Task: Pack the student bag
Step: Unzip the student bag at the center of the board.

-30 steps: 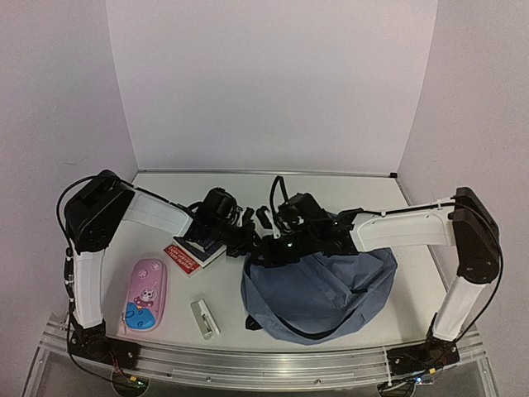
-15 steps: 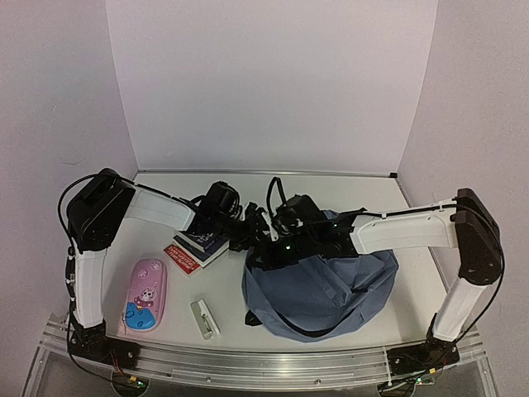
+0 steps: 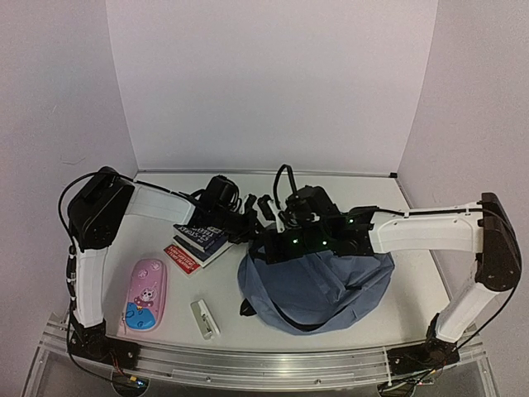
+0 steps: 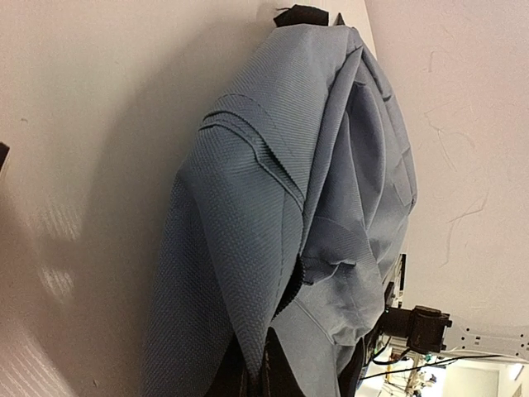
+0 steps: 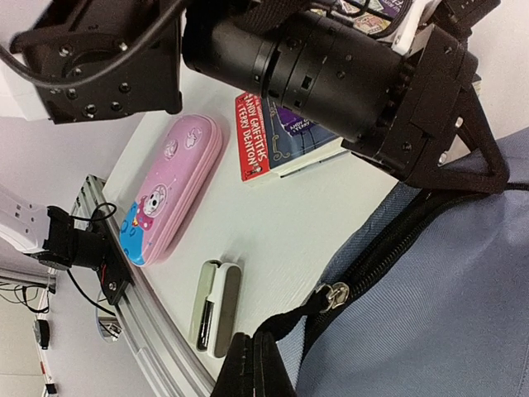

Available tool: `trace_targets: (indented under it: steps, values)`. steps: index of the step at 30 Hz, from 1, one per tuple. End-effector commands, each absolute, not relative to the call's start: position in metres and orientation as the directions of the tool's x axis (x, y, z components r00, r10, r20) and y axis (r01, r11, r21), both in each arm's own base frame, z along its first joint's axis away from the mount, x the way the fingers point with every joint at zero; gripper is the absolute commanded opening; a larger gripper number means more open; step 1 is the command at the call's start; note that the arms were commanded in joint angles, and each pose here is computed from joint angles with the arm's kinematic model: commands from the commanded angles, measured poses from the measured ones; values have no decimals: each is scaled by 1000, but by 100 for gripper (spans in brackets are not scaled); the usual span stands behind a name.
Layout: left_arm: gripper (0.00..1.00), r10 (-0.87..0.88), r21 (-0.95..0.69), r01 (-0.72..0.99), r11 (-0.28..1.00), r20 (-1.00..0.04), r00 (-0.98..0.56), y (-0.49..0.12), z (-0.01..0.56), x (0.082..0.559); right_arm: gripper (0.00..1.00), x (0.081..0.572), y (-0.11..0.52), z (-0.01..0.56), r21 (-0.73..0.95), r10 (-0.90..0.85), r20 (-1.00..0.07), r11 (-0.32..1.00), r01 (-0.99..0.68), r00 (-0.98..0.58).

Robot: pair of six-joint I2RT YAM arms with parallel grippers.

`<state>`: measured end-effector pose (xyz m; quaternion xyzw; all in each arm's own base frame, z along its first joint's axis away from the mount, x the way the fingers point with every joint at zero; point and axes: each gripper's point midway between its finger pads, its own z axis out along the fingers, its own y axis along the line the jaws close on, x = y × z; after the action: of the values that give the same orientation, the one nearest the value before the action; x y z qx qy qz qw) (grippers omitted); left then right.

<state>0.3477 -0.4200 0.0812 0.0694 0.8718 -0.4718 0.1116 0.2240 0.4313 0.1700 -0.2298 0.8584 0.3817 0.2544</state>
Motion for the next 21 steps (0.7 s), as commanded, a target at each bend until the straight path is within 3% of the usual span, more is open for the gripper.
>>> trace_targets:
  steps: [1, 18, 21]
  values:
    - [0, -30, -783, 297, 547, -372, -928, -424, 106, 385, 0, 212, 441, 180, 571, -197, -623, 546, -613, -757]
    - [0, -73, -775, 322, 543, -425, -902, -417, 120, 456, 0, 191, 422, 152, 602, -217, -545, 571, -558, -810]
    - [12, -77, -763, 330, 556, -442, -894, -414, 128, 458, 0, 199, 417, 155, 584, -178, -564, 604, -542, -806]
